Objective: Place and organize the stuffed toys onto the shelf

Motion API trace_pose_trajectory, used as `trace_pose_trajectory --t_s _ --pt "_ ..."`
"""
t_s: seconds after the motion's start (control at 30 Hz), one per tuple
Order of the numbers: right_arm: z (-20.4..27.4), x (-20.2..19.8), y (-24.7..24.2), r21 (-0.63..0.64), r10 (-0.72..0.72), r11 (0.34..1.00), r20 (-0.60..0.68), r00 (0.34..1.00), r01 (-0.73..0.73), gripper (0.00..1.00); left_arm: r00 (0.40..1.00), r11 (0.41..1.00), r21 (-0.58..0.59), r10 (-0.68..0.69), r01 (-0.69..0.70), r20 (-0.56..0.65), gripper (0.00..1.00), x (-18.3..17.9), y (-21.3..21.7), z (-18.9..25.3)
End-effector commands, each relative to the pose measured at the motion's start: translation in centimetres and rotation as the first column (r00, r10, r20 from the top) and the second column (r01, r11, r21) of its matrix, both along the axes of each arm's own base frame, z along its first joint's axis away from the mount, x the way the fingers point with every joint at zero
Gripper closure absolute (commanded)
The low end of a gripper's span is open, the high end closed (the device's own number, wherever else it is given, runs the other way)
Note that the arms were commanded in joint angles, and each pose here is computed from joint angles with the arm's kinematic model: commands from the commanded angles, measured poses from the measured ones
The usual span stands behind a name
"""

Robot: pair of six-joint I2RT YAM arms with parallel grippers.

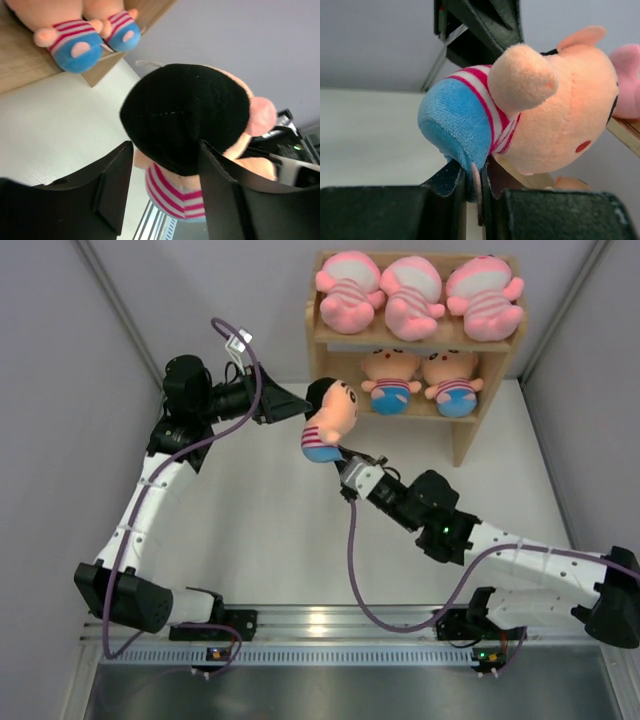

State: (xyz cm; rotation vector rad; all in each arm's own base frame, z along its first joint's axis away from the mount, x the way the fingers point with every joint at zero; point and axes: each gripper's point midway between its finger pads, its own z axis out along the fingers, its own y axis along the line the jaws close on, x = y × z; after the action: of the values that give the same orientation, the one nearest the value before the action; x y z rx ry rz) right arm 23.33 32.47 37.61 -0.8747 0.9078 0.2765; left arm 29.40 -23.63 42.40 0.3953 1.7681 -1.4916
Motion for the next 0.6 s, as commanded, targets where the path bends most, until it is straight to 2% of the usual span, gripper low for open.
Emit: trace_pose_trajectory --t_s 0.0,0.03,0.07,0.13,0.17,0.2,0.27,0.3,0.33,0.57 --pt "7.1 -0.4 -1.8 -0.116 -0.023 0.993 0.076 0.997 0.032 1.00 0.993 0.991 0.074 0.107 -0.111 0.055 0.39 3.1 1.0 -2.3" --pt "3.0 0.4 -1.3 -0.312 -0.029 0.950 -0.009 1.000 0.025 1.00 0.984 0.983 0.106 0.136 -0.149 0.114 0.35 3.7 1.4 -2.4" --pt "1.6 1.4 -2.0 -0.418 -0.062 0.908 -0.036 0.997 0.041 1.00 0.981 0.975 0.138 0.156 -0.172 0.117 0.30 3.8 1.8 -2.8" --pt "1.8 3.0 -2.9 -0.515 -0.135 0.853 -0.054 0.989 0.088 1.00 0.960 0.949 0.199 0.206 -0.243 0.188 0.27 4.8 2.7 -3.4" --pt "-0.7 3.1 -4.2 -0.633 -0.170 0.770 -0.087 0.982 0.078 1.00 0.940 0.923 0.228 0.264 -0.311 0.214 0.26 5.6 3.6 -3.6" --pt "0.1 3.7 -5.1 -0.656 -0.212 0.746 -0.071 0.975 0.114 1.00 0.930 0.899 0.264 0.296 -0.349 0.220 0.25 6.0 4.3 -4.3" --pt "-1.8 4.5 -5.8 -0.738 -0.259 0.665 -0.086 0.962 0.113 1.00 0.888 0.836 0.320 0.369 -0.446 0.275 0.25 7.2 6.0 -5.1" --pt "-2.9 4.4 -6.7 -0.786 -0.287 0.610 -0.099 0.953 0.102 1.00 0.881 0.820 0.338 0.381 -0.463 0.281 0.25 7.4 6.5 -5.5" --pt "-2.8 4.9 -6.5 -0.798 -0.298 0.594 -0.097 0.950 0.104 1.00 0.873 0.807 0.352 0.381 -0.475 0.304 0.25 7.5 6.8 -5.6" --pt "-2.8 8.4 -7.1 -0.879 -0.390 0.453 -0.043 0.920 0.151 1.00 0.863 0.781 0.380 0.392 -0.495 0.319 0.25 8.0 7.4 -6.3"
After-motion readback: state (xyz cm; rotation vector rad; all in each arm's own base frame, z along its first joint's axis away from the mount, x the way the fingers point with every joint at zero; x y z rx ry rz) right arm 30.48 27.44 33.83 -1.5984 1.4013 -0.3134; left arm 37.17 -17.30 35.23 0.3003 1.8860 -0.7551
